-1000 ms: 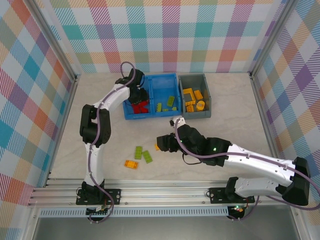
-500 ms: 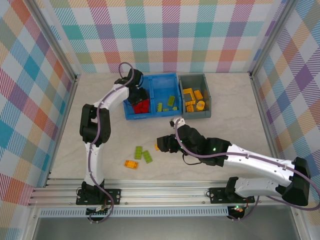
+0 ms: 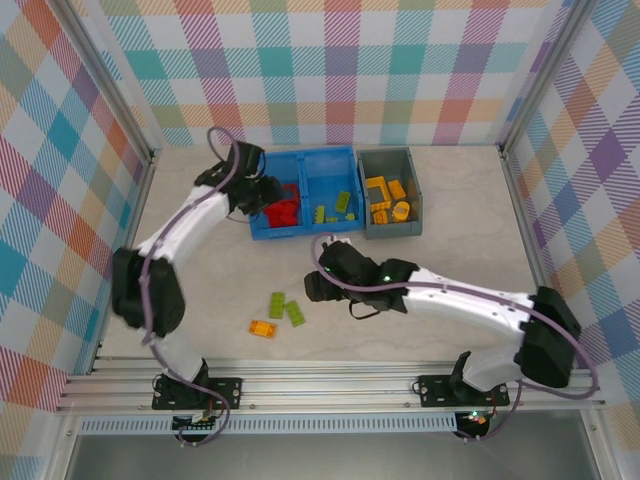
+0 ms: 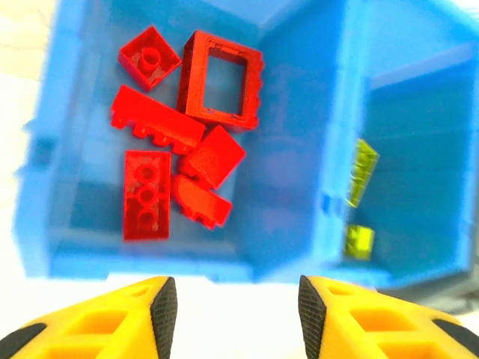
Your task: Sort the legos into containers by color
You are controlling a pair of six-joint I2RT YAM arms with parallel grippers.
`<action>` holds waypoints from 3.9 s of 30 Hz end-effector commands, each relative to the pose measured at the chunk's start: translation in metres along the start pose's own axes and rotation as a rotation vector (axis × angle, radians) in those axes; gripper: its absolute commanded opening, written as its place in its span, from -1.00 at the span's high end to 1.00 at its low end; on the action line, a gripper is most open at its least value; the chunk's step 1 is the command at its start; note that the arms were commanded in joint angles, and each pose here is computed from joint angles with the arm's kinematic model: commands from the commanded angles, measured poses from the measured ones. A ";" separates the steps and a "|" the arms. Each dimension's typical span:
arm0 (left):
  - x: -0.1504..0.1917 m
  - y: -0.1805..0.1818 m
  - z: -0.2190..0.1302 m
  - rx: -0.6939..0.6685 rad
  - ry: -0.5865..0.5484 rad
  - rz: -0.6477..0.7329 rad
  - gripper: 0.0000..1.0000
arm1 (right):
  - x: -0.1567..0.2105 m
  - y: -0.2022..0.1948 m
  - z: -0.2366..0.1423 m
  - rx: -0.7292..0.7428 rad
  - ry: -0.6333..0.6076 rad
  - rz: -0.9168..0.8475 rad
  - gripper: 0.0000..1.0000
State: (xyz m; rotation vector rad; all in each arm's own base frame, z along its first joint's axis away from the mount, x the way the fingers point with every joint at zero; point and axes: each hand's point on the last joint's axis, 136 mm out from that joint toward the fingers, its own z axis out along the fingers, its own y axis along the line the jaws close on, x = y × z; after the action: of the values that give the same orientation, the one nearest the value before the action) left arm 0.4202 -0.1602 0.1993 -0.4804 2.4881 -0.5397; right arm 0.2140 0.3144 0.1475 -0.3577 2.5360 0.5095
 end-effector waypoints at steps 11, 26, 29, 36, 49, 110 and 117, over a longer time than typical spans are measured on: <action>0.174 0.046 -0.146 0.290 -0.028 0.256 -0.14 | 0.036 -0.003 0.065 0.175 0.326 0.656 -0.44; 0.186 0.084 -0.185 0.296 -0.065 0.289 -0.18 | 0.042 -0.024 0.104 0.402 0.325 1.102 -0.50; 0.186 0.086 -0.184 0.278 -0.063 0.304 -0.18 | 0.047 -0.031 0.112 0.430 0.326 1.134 -0.36; 0.188 0.085 -0.184 0.296 -0.066 0.307 -0.17 | 0.046 -0.035 0.124 0.438 0.321 1.131 -0.02; 0.182 0.053 -0.192 0.406 -0.065 0.297 -0.28 | 0.014 -0.046 0.072 0.405 0.155 0.960 0.60; 0.177 -0.016 -0.063 -0.174 -0.028 0.451 -0.35 | -0.301 -0.219 -0.010 0.647 -0.212 0.094 -0.23; 0.208 0.067 -0.038 -0.345 0.200 0.406 -0.40 | -0.245 -0.122 -0.083 0.332 -0.294 0.043 -0.35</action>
State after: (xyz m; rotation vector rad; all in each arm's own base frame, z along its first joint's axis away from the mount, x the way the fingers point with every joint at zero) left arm 0.2394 -0.2045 0.1273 -0.0194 2.6644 -0.0626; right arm 0.4664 0.1771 0.3067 -0.0058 2.2927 -0.0633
